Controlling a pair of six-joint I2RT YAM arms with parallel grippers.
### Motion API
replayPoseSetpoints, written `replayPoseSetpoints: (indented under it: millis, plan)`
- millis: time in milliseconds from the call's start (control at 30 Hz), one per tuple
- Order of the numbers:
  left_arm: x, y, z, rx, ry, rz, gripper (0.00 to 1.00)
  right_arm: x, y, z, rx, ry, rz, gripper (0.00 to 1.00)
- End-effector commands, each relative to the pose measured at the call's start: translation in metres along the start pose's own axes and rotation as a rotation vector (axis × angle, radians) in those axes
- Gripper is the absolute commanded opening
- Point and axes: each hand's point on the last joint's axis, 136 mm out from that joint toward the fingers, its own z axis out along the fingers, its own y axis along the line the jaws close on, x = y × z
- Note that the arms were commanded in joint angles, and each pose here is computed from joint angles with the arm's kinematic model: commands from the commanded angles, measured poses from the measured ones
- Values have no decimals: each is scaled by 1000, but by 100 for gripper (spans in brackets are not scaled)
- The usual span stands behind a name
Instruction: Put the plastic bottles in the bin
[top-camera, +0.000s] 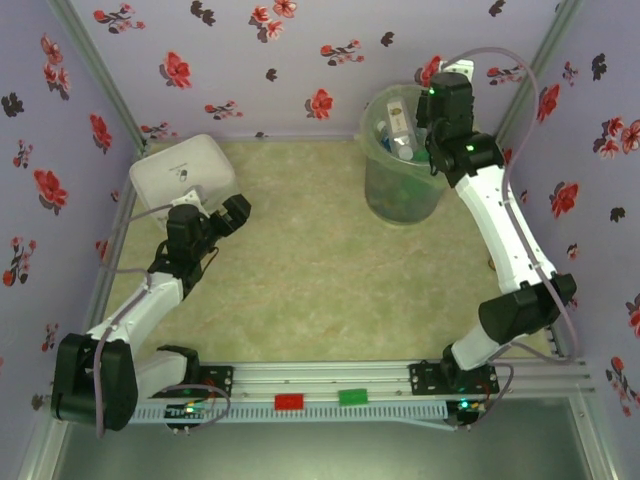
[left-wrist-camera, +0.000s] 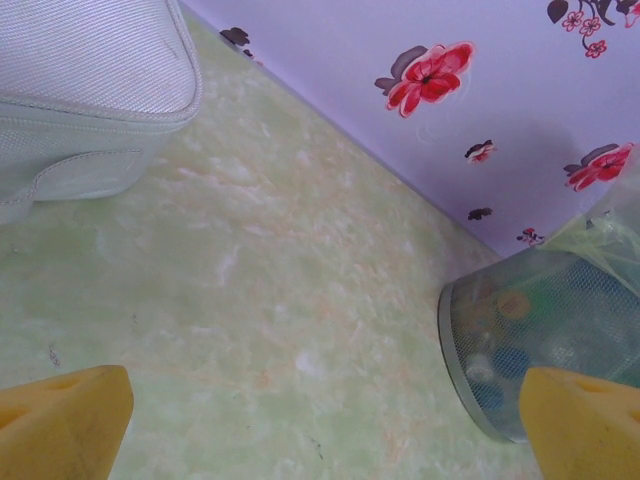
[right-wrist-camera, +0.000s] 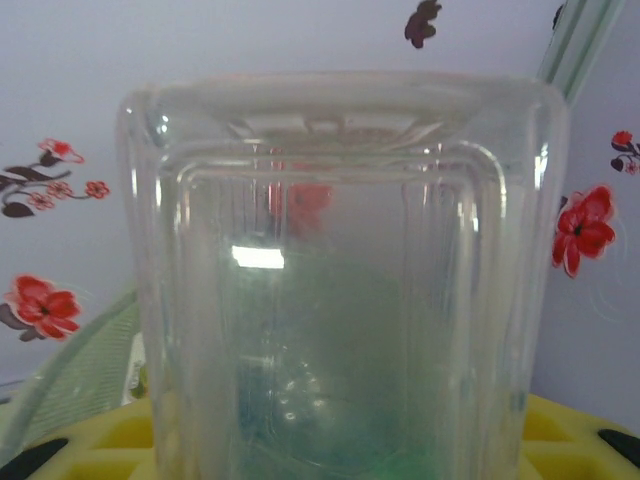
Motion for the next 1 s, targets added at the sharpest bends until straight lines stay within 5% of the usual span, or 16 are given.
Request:
replayPoseSetpoints:
  millis: [0,433,700,967]
  plan:
    - [-12,-13,-1,34,-22,27,100,14,7,16,4,16,-24,41]
    - [-12,-13,-8,29,-23,35,100,68,33,46,-86,179,72,45]
    - [-16,-14,-11,22,-34,42,100,49,5,21,-5,121,158,92]
    - [-17,-13,-10,20,-42,24,100,6,-7,-6,-24,17,128,97]
